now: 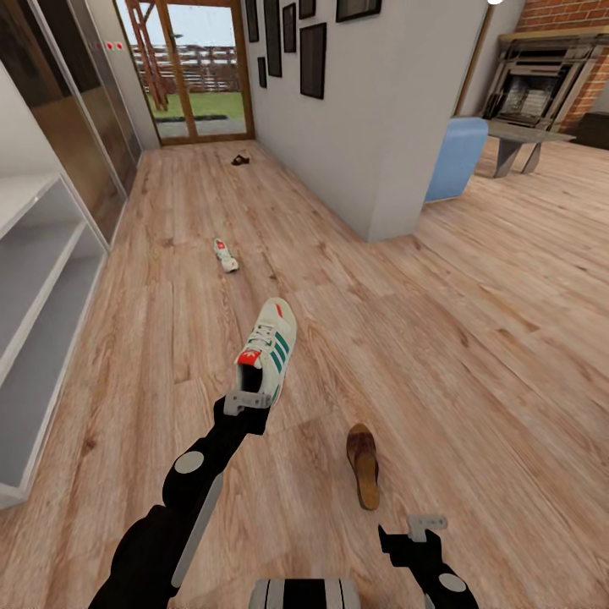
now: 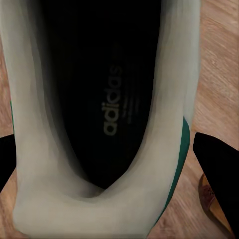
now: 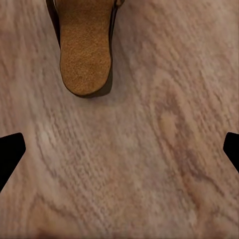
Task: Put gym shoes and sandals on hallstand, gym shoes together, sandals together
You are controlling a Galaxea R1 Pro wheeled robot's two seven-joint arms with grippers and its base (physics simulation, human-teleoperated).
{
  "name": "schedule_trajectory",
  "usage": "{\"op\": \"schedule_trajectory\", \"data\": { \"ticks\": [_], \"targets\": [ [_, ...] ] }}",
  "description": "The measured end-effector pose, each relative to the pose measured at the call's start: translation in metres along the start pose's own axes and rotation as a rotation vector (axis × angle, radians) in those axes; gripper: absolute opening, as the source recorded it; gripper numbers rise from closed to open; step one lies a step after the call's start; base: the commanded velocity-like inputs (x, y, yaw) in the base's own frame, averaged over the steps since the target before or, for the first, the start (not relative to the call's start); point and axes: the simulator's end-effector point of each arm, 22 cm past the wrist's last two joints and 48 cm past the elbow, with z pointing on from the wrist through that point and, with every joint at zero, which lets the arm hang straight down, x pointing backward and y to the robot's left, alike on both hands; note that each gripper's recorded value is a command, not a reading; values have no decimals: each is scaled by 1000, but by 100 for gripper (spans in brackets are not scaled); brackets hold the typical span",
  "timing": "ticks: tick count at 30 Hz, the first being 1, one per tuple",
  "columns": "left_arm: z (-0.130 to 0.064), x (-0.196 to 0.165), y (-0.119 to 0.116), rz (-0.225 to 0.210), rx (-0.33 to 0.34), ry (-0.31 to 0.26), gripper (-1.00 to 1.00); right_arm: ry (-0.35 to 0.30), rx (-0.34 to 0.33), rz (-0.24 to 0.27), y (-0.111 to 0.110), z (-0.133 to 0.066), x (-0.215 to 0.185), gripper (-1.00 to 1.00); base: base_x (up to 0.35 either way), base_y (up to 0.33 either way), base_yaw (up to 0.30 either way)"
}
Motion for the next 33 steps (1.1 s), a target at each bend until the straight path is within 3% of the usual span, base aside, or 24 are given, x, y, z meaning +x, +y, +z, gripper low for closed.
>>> {"op": "schedule_trajectory", "data": {
  "ticks": [10,33],
  "targets": [
    [1,2,0,-2,0,5,-100,3,-1,0,0,0,1,100,216,0,0],
    [1,2,0,-1,0,4,-100,3,-2,-1,1,1,2,100,69,80,0]
  ]
}}
